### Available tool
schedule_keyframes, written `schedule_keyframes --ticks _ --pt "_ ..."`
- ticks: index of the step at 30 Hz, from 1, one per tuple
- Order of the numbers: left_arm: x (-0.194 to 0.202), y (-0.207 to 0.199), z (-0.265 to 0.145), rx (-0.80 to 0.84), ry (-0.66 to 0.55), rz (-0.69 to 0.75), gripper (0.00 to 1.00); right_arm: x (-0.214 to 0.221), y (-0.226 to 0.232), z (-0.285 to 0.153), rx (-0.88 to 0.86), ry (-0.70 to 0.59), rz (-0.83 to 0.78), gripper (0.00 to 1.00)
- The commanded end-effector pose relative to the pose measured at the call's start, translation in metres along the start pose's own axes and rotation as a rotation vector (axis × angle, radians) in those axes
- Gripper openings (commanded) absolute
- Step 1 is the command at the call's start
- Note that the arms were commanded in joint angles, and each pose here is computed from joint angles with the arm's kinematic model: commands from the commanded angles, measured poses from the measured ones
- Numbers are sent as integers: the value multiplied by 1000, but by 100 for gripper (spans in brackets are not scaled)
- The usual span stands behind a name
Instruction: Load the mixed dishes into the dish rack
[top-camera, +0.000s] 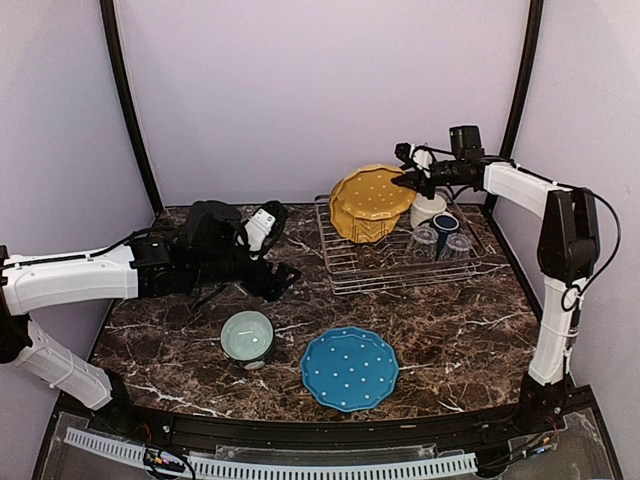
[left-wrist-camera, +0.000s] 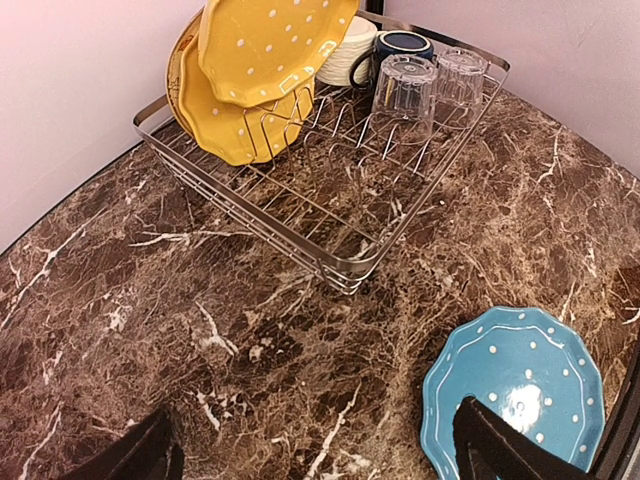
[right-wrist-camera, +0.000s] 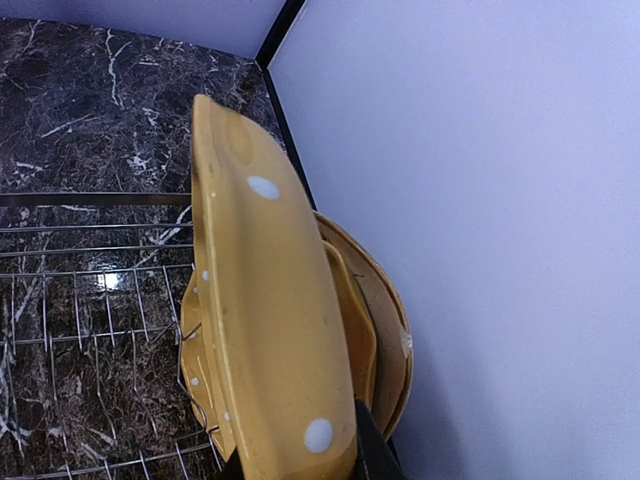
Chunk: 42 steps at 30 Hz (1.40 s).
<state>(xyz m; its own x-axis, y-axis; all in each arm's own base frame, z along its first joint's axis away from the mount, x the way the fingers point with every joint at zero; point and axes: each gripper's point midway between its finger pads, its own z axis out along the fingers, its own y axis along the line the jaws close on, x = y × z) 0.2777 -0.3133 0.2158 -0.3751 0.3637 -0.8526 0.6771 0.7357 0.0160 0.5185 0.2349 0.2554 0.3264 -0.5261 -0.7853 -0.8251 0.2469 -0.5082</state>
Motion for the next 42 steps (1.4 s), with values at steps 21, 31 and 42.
schedule_keyframes --ticks 21,31,42 --pt "10 6 -4 -21 28 2 93 39 -3 32 -31 1 0 2" --pt "12 6 -3 -27 38 7 93 32 -14 30 -2 2 37 27" --pt "23 6 3 -27 80 17 93 15 -24 15 59 6 49 44"
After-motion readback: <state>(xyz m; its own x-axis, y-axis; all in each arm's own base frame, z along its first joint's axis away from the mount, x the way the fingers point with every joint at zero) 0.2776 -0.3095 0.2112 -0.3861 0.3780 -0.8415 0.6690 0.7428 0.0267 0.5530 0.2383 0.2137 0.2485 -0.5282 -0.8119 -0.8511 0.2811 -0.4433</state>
